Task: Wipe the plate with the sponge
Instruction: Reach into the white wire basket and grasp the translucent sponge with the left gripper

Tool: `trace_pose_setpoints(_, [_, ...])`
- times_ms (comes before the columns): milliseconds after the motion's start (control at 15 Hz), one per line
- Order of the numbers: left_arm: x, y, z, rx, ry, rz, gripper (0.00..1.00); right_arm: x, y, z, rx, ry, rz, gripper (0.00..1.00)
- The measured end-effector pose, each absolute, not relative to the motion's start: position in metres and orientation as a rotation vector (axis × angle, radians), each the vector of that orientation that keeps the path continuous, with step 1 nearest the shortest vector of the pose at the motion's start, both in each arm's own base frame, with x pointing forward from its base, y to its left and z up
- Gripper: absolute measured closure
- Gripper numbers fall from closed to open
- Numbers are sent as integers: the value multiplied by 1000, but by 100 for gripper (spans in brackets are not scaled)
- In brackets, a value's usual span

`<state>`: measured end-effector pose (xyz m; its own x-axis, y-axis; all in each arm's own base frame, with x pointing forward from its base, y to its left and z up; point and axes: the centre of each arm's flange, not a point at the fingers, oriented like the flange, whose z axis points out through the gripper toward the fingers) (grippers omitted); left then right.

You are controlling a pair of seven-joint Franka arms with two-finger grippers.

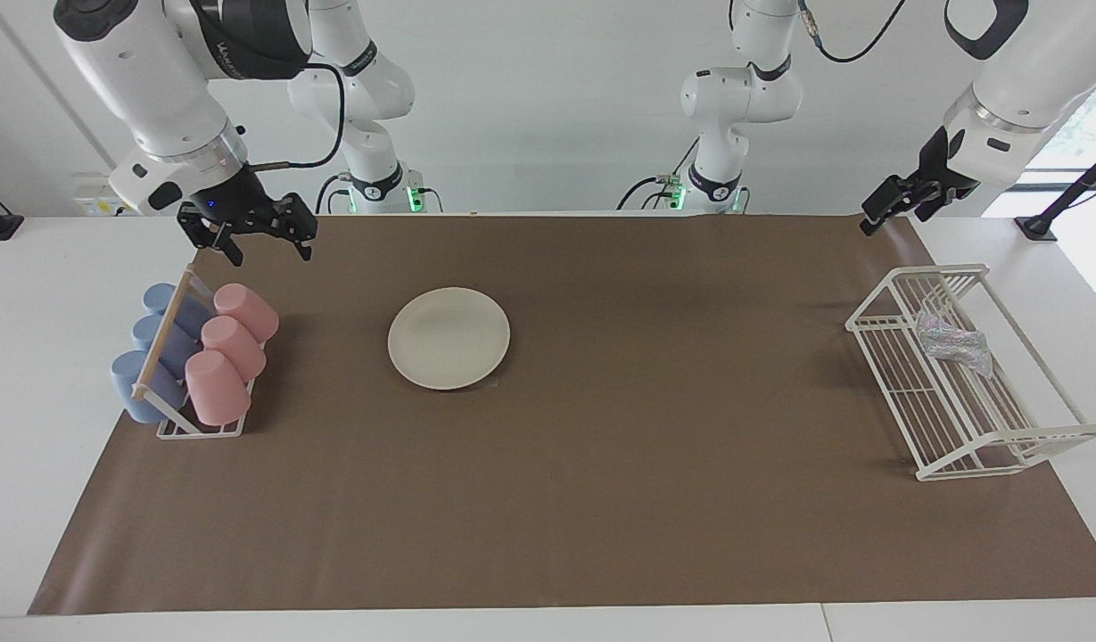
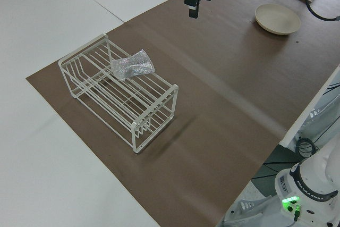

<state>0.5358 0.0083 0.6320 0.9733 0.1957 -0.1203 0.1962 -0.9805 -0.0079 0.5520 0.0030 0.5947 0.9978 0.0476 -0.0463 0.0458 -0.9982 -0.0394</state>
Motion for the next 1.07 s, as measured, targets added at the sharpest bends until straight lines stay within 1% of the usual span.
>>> trace_pose_setpoints(468, [536,10,632,3116,316,-188,0,552,3,595,-3102,-73,73,0])
trace_pose_setpoints(668, [538,16,625,3180,348,-148,0,552,3,595,-3102,-73,73,0])
trace_pose_setpoints(869, [535,11,602,3340,440,-121,0,552,3,595,-3102,-73,73,0])
trace_pose_setpoints(1069, [544,-12,560,3468,571,-66,0,552,3,595,-3102,-73,73,0])
